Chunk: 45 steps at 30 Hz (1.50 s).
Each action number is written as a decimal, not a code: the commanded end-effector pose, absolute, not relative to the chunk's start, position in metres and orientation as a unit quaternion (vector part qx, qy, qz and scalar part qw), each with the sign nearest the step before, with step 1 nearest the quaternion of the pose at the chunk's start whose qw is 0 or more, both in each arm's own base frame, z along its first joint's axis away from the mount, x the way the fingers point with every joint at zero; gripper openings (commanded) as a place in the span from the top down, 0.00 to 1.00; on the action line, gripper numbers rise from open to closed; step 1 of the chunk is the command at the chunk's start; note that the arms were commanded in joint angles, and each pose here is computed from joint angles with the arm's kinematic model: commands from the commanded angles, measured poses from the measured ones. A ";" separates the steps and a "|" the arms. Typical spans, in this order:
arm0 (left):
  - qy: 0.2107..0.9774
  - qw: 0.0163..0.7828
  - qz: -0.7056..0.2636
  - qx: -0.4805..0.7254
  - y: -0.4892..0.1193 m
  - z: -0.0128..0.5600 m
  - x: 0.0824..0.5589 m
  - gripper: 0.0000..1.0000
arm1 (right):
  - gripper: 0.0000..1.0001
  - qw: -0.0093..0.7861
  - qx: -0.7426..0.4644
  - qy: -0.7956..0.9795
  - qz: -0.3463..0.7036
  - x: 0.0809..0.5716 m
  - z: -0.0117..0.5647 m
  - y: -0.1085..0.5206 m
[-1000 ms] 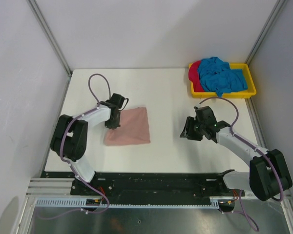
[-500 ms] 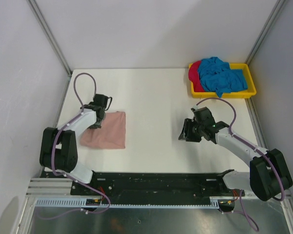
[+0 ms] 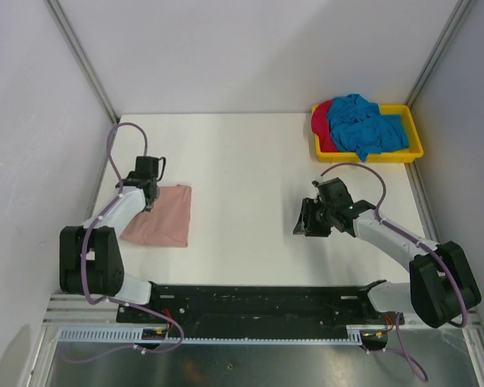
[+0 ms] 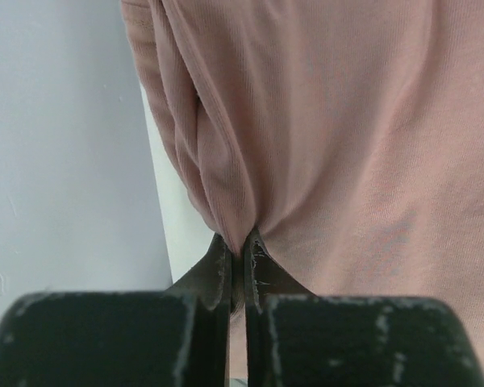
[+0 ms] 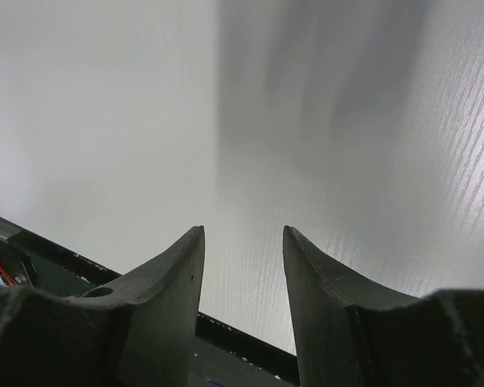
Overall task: Fold and stack the t-shirts
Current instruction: Put the neatly folded tshirt into the corner of the board with the left arm
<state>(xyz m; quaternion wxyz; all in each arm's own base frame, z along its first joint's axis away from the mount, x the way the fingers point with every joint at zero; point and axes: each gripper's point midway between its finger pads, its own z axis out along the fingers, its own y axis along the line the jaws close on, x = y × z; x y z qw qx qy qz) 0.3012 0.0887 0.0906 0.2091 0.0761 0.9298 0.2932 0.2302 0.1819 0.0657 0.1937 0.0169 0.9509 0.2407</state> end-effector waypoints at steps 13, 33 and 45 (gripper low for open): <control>0.909 0.240 0.338 0.047 0.131 0.127 0.311 1.00 | 0.52 0.167 -0.010 0.953 0.253 0.220 0.057 0.191; 0.903 0.242 0.352 0.033 0.140 0.137 0.318 0.98 | 0.53 0.161 -0.014 0.955 0.250 0.218 0.053 0.192; 0.880 0.295 0.363 -0.081 0.146 0.174 0.322 0.01 | 0.52 0.169 -0.017 0.955 0.243 0.219 0.054 0.192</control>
